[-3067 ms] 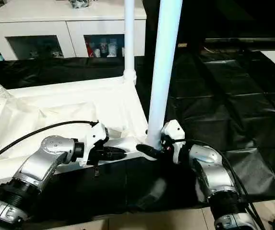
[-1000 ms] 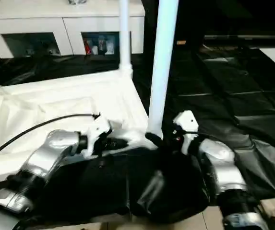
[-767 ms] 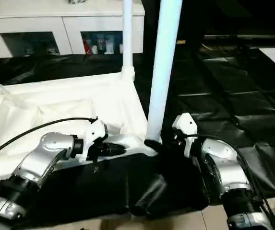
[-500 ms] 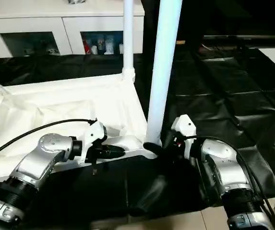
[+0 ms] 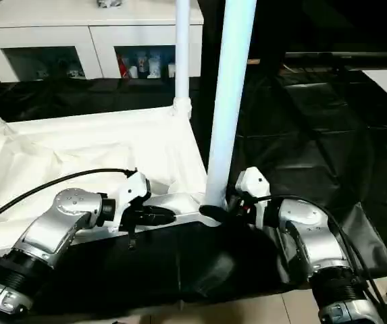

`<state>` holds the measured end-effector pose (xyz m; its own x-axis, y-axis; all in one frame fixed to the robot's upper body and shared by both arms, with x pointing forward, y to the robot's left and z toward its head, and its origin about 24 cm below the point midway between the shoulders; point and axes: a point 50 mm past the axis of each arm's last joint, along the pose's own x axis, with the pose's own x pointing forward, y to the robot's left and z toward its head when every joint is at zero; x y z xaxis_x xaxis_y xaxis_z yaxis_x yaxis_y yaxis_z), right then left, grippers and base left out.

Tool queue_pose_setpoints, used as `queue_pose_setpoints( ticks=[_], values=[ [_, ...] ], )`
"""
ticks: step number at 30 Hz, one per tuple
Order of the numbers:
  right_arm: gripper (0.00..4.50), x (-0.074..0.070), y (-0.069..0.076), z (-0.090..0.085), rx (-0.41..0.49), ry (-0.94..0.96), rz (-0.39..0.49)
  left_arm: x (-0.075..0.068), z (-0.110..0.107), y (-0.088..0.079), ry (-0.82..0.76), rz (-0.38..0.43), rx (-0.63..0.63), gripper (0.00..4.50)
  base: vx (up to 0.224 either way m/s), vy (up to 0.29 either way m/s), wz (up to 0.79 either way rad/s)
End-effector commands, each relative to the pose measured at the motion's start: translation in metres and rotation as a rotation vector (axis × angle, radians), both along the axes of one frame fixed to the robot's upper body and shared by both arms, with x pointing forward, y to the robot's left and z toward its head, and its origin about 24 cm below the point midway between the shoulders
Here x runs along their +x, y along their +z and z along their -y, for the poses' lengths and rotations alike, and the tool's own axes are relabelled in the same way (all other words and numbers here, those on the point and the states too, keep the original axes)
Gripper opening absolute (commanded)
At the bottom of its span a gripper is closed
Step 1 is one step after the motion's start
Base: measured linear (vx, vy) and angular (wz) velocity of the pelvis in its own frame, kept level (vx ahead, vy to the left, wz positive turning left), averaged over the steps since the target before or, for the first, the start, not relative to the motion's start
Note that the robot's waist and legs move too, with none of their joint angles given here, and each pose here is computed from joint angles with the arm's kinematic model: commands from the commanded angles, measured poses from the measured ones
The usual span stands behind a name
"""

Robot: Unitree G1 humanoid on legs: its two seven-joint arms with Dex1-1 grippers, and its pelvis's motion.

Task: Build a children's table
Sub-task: Rotate leg to tighten

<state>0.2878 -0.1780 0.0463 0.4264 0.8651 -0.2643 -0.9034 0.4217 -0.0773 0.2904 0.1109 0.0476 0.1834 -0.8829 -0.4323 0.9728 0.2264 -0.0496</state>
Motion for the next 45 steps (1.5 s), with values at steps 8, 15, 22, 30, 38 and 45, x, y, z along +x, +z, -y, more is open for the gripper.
queue_pose_setpoints(
  ticks=[8,15,22,30,38,45],
  values=[
    [2.24,-0.0014,-0.0075,0.0043,-0.046,-0.015,-0.031,-0.0059,0.0039,-0.0017,-0.047,-0.020,0.005,0.00,0.000,0.000,0.00],
    [3.30,0.0030,-0.0076,0.0033,-0.013,-0.060,-0.062,-0.0045,0.0050,-0.0013,-0.046,-0.017,0.005,0.00,0.000,0.000,0.00],
    [3.33,0.0026,-0.0091,0.0009,-0.040,-0.052,-0.037,-0.0039,0.0047,-0.0012,-0.045,-0.015,0.007,0.00,0.000,0.000,0.00],
    [3.05,0.0027,-0.0095,0.0005,-0.028,-0.048,-0.053,-0.0036,0.0037,-0.0012,-0.044,-0.011,0.016,0.00,0.000,0.000,0.00],
    [2.59,0.0028,-0.0103,0.0005,-0.020,-0.053,-0.059,-0.0029,0.0021,-0.0014,-0.046,0.006,0.045,0.00,0.000,0.000,0.00],
    [2.58,0.0026,-0.0114,-0.0008,-0.012,-0.063,-0.059,-0.0026,-0.0004,-0.0031,-0.062,0.031,0.104,0.00,0.000,0.000,0.00]
  ],
)
